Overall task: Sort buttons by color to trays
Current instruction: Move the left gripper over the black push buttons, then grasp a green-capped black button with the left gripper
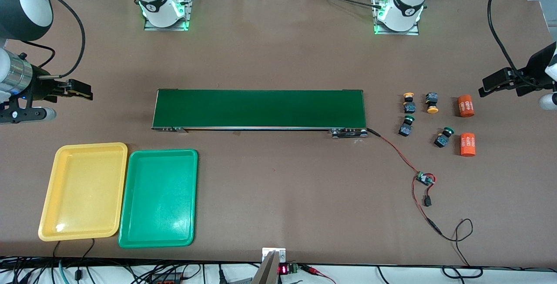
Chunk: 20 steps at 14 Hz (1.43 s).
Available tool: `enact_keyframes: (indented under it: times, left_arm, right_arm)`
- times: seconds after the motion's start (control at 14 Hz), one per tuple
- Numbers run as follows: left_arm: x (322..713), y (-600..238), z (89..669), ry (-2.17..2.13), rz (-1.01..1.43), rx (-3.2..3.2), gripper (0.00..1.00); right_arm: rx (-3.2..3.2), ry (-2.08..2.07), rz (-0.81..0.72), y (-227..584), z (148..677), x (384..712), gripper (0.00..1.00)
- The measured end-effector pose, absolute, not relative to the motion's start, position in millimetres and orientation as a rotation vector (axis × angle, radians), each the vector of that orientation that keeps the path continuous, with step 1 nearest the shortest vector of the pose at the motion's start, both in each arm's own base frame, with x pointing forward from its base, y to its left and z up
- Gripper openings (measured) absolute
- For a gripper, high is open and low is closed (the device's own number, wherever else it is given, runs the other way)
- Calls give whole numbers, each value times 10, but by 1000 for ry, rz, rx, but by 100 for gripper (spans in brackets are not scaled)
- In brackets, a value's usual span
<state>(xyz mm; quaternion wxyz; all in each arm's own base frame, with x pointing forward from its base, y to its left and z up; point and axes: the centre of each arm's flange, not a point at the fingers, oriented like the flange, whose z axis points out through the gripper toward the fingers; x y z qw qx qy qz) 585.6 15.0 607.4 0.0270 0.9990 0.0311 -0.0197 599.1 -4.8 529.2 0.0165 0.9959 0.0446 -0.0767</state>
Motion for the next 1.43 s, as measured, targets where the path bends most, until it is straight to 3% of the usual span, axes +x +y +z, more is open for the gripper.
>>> enact_keyframes:
  times: [0.36,0.64,1.0,1.43]
  left_arm:
    - [5831,150,6103,97,-59,3086,100]
    - [5929,219,5784,115,-144,3080,100]
    - [6214,278,4971,115,-298,3100,100]
    - [6137,241,3698,108,-481,3075,100]
  right_arm:
    - [3096,138,-239,-49,5292,5991,100]
    - [3096,136,-239,-57,5291,5990,100]
    - [3096,138,-242,-52,5285,5991,100]
    - [3086,153,-321,8,4969,6083,100]
